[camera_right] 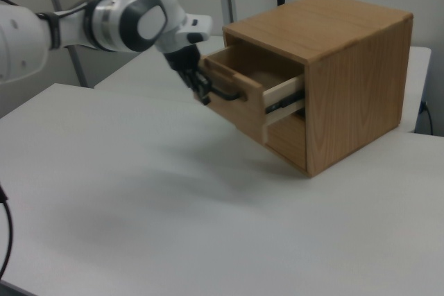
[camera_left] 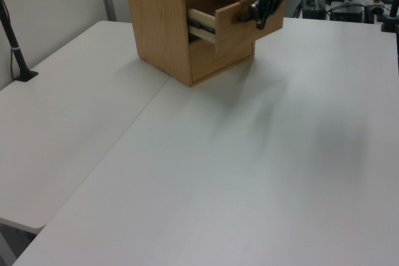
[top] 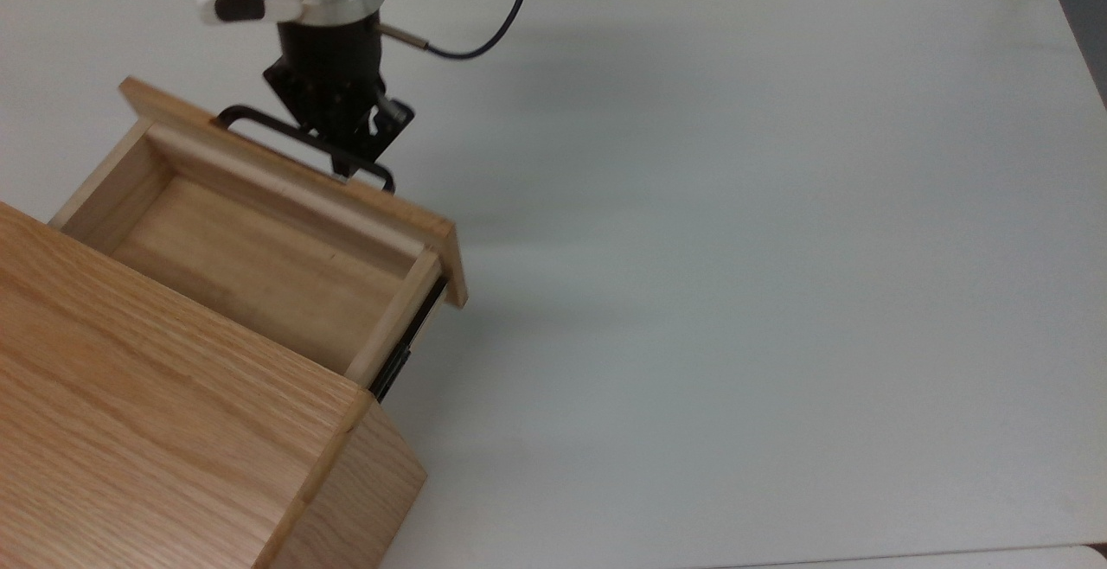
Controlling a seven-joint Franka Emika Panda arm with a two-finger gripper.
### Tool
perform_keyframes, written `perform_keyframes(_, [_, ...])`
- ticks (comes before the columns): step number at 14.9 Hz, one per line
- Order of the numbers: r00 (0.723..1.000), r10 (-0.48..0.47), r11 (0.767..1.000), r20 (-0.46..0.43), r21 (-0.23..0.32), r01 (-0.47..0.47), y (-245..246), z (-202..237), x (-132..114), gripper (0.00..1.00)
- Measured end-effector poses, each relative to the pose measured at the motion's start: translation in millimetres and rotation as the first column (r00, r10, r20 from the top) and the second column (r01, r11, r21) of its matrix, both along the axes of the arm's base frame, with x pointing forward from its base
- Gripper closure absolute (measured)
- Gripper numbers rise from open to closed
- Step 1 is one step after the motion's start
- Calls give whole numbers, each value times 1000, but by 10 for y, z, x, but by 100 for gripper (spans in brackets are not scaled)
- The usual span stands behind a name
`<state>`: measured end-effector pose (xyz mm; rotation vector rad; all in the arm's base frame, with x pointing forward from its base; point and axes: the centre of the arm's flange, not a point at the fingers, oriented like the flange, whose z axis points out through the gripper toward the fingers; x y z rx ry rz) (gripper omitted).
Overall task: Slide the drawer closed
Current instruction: 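Push the drawer by its handle into the wooden cabinet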
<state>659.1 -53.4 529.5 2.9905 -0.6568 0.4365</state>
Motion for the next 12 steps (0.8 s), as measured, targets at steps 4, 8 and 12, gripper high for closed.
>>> perform_keyframes(4, [995, -31, 999, 93, -18, 33, -288, 16, 410, 91])
perform_keyframes(8, [972, -42, 997, 232, -59, 57, -374, 47, 670, 90])
perform_keyframes(12, [953, -91, 988, 289, -95, 123, -361, -93, 864, 91])
